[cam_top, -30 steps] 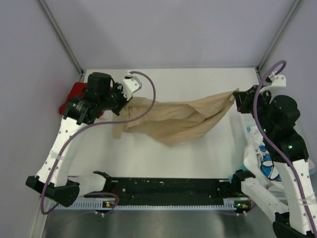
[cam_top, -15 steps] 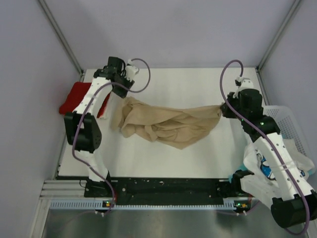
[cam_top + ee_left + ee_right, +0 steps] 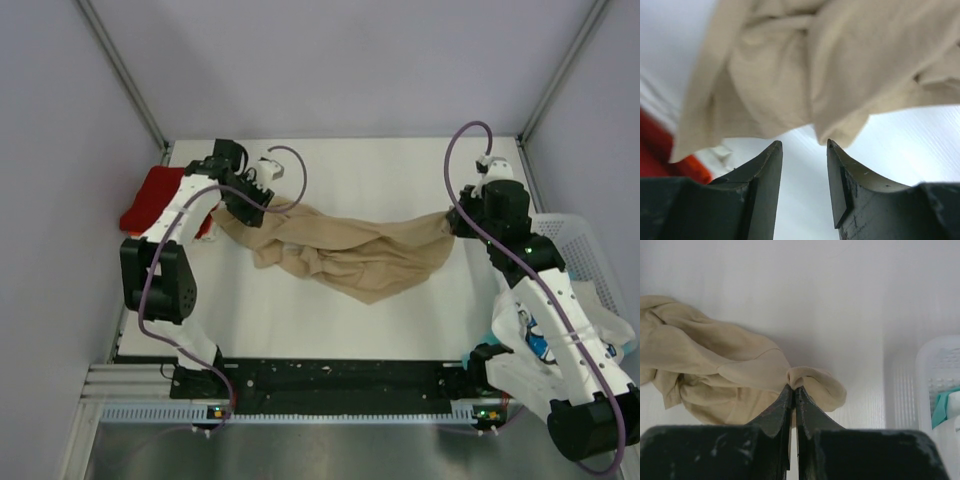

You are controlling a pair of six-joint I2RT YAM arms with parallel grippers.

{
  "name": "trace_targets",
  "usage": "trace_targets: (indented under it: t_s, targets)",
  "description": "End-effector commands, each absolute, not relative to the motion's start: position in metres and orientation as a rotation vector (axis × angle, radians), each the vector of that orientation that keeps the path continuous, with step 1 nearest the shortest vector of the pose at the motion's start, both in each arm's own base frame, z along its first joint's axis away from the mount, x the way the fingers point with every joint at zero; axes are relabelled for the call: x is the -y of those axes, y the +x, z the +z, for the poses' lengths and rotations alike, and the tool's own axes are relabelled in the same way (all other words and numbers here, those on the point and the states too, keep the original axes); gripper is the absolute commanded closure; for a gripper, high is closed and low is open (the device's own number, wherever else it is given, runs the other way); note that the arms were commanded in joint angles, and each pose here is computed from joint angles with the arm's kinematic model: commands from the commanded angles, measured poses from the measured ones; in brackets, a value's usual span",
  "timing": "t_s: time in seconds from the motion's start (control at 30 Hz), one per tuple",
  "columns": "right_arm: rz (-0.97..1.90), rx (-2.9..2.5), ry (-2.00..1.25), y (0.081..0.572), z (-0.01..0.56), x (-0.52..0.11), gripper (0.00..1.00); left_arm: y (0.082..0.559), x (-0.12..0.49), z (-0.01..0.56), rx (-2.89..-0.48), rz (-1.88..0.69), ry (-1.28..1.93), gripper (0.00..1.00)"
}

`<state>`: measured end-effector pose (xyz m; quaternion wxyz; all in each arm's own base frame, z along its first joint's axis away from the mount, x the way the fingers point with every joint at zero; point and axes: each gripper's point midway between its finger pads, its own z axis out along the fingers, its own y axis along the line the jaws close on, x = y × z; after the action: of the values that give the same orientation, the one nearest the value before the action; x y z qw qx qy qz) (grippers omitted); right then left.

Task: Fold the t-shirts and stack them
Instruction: Flatten out the tshirt

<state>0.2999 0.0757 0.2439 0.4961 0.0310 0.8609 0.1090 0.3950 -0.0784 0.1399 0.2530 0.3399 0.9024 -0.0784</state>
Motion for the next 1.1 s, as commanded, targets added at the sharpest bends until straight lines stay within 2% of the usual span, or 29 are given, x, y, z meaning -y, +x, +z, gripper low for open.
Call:
trace_targets:
  t_s: [0.0,0.33,0.37,0.43,0.47,0.5,0.6,0.7,0.8,0.9,1.07]
  targets:
    - [0.247,-2.026,0.085,0.309,0.256,-0.072,1.0,0.349,0.093,0.111,-2.502,-0.417,1.057,0.54]
    - [0.236,-2.025,0.088,0.309,0.255,-0.07,1.0,0.358,0.114,0.063,-2.537,-0.486,1.042,0.55]
    - [0.234,-2.023,0.09,0.309,0.255,-0.07,1.0,0.362,0.114,0.061,-2.542,-0.464,1.029,0.62]
    - [0.225,-2.021,0.096,0.31,0.256,-0.068,1.0,0.374,0.11,0.064,-2.545,-0.406,0.989,0.95]
    - [0.22,-2.022,0.1,0.311,0.256,-0.068,1.0,0.38,0.107,0.069,-2.534,-0.371,0.974,1.0]
    - [0.215,-2.017,0.107,0.314,0.259,-0.067,1.0,0.388,0.105,0.078,-2.515,-0.333,0.952,1.0]
    - [0.222,-1.987,0.144,0.338,0.28,-0.062,1.0,0.424,0.091,0.125,-2.402,-0.137,0.852,1.0]
    - [0.254,-1.889,0.163,0.378,0.338,-0.06,1.0,0.467,0.071,0.203,-2.238,0.09,0.704,1.0]
    - [0.273,-1.757,0.161,0.408,0.411,-0.06,1.0,0.488,0.048,0.284,-2.081,0.278,0.59,1.0]
    - [0.293,-1.656,0.145,0.416,0.474,-0.062,1.0,0.486,0.03,0.356,-1.93,0.394,0.514,1.0]
    - [0.262,-1.482,0.127,0.381,0.547,-0.051,1.0,0.447,0.012,0.433,-1.741,0.485,0.479,1.0]
